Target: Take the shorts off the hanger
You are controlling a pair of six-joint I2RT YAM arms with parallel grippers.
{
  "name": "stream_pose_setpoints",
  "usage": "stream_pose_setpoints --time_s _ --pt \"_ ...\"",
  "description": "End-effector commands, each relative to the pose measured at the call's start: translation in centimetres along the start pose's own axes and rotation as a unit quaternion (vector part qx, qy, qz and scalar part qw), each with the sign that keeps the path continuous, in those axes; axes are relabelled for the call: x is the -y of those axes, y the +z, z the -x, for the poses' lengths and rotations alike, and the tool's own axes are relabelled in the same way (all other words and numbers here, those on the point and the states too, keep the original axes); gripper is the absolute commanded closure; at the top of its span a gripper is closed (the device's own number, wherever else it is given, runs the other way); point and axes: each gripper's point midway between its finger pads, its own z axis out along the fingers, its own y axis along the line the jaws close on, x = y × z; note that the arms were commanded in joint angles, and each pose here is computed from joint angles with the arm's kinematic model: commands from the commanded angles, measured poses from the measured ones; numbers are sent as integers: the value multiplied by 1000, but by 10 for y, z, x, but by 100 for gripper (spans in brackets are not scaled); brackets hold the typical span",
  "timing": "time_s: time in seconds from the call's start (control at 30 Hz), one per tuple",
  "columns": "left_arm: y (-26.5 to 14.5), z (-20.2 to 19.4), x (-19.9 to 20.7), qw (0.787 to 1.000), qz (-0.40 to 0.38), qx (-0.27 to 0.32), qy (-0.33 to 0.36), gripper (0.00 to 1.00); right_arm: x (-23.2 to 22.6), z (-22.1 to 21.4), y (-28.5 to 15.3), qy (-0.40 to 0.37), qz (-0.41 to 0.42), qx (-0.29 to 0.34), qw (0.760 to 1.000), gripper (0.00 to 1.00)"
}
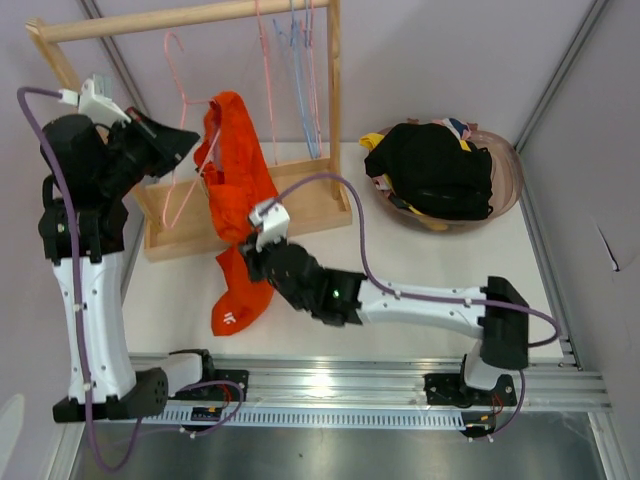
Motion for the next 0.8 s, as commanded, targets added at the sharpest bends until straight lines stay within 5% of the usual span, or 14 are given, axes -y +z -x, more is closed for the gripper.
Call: stream_pose_setpoints --time_s 0.0,0.2,0.33,0.4,0.53,0.77 --pt "-48 -2 40 996 -80 35 0 100 15 82 47 4 -7 77 997 100" --pt "-69 -32 28 998 -63 28 -15 100 38 152 108 -7 -21 113 993 100" --pt "-64 -25 24 998 -50 33 8 100 45 140 104 -14 -30 83 996 100" --pt "-61 -12 21 998 -31 46 35 100 42 148 78 1 -23 92 995 100" --pt "-43 28 19 995 2 81 66 100 37 88 29 24 -10 61 998 100" --pt "30 63 8 995 7 80 62 100 34 41 -75 41 -13 49 998 100"
